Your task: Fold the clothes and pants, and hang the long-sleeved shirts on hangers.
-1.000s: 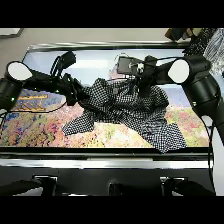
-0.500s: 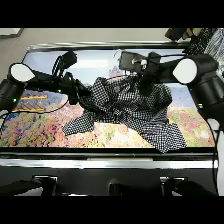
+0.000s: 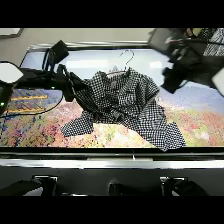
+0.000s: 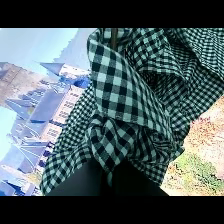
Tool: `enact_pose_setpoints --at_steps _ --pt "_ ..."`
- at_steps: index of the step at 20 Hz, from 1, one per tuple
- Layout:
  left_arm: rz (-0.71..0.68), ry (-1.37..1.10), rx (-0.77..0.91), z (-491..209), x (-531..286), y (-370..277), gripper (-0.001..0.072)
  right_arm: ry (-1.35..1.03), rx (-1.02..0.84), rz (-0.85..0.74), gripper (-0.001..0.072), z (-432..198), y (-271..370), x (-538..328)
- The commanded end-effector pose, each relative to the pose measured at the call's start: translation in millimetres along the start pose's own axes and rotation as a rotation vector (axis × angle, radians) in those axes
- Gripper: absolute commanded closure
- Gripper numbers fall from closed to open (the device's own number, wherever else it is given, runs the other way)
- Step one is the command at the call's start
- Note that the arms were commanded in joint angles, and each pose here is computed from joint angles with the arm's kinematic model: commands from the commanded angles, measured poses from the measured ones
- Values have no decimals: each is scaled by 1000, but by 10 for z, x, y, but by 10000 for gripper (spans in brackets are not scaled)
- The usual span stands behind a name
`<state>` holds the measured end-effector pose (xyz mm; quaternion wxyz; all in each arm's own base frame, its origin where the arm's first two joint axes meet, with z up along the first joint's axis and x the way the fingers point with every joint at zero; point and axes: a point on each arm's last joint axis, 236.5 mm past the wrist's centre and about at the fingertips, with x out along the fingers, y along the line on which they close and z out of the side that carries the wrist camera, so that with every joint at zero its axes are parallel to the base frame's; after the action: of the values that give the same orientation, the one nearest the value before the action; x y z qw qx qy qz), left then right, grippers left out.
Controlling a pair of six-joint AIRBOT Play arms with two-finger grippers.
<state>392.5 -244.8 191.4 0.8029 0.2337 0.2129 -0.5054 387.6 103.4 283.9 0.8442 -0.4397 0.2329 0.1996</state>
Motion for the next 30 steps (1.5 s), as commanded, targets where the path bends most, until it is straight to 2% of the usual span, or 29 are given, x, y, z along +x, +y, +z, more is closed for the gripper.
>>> enact_pose_setpoints --at_steps 1,2,3,4,6,7,9,11,12,19,27,29,30 --pt "48 -51 47 244 -283 -64 690 100 149 -103 403 -513 -377 -331" --pt "60 -65 61 311 -372 -92 690 93 224 -119 399 -642 -495 -388" --pt "68 -77 75 373 -460 -136 690 63 316 -118 364 -736 -590 -423" --pt "65 -84 90 418 -527 -201 690 26 410 -92 292 -791 -625 -416" --pt "26 -77 110 437 -612 -374 689 -46 528 22 261 -854 -564 -340" --pt "-1 -68 119 428 -620 -464 689 -56 552 112 207 -886 -446 -286" --pt "-39 -58 128 419 -624 -581 689 -94 580 260 160 -831 -251 -179" --pt "-50 -68 134 457 -617 -632 689 -179 491 369 80 -676 -114 -55" --pt "-56 -70 136 468 -607 -655 689 -202 460 410 63 -656 -62 11" --pt "-50 -80 141 506 -592 -659 689 -239 276 627 59 -823 315 317" --pt "-35 -89 138 526 -579 -617 688 -251 155 678 62 -655 577 619" --pt "-36 -89 135 526 -579 -618 688 -261 145 678 172 -550 639 765" --pt "-36 -88 135 525 -579 -618 688 -267 138 686 194 -500 682 807"
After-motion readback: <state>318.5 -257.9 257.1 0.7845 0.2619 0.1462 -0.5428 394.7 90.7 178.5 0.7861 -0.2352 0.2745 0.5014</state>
